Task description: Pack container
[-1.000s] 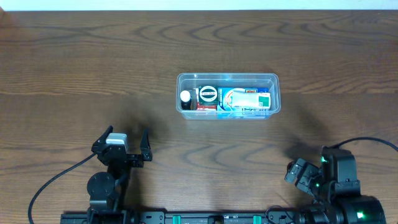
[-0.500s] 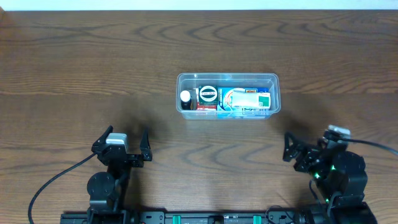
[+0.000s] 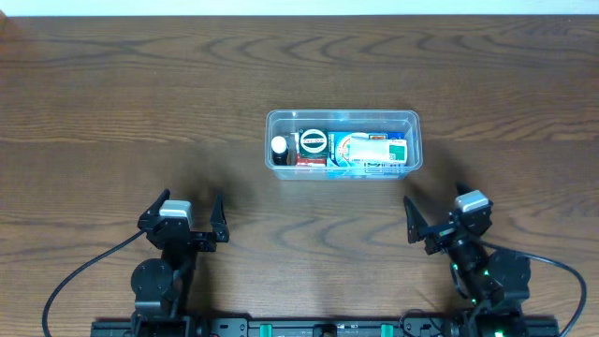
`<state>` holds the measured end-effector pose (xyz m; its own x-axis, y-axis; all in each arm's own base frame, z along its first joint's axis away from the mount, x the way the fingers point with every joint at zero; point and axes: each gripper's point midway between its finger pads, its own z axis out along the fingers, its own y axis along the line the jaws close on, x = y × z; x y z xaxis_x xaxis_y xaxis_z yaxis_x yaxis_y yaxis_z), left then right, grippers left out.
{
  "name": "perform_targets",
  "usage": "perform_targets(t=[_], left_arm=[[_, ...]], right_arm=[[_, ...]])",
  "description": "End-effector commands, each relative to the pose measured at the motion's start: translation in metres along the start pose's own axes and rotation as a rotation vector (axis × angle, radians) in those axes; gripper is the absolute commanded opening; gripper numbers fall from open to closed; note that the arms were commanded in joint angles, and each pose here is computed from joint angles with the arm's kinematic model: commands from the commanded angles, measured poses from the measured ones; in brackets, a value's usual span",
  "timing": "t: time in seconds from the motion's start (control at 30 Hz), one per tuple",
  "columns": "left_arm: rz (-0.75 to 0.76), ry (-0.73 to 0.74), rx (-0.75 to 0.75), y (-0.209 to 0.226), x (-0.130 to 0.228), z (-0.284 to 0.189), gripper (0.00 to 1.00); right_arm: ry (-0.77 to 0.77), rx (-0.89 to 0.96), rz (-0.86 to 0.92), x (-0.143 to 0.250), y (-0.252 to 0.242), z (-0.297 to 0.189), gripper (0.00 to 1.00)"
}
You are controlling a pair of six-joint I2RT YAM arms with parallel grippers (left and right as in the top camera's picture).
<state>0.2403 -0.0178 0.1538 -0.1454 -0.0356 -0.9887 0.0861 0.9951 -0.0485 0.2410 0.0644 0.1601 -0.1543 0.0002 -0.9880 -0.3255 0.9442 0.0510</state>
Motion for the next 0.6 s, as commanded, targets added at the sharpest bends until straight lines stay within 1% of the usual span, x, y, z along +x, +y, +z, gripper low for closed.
perform_targets(t=[0.0, 0.17, 0.47, 0.57], left_arm=[[0.01, 0.036, -0.018, 0.004, 0.016, 0.002, 0.98], [0.01, 0.036, -0.018, 0.004, 0.016, 0.002, 0.98], [0.01, 0.036, -0.018, 0.004, 0.016, 0.002, 0.98], [0.01, 0.036, -0.018, 0.004, 0.016, 0.002, 0.98]], right_arm=[[-0.014, 0.048, -0.035, 0.005, -0.008, 0.0, 0.99], [-0.014, 0.107, -0.031, 0.017, -0.018, 0.0, 0.99], [-0.085, 0.185, -0.04, 0.001, -0.032, -0.008, 0.99], [-0.084, 0.188, -0.039, 0.001, -0.033, -0.008, 0.99]])
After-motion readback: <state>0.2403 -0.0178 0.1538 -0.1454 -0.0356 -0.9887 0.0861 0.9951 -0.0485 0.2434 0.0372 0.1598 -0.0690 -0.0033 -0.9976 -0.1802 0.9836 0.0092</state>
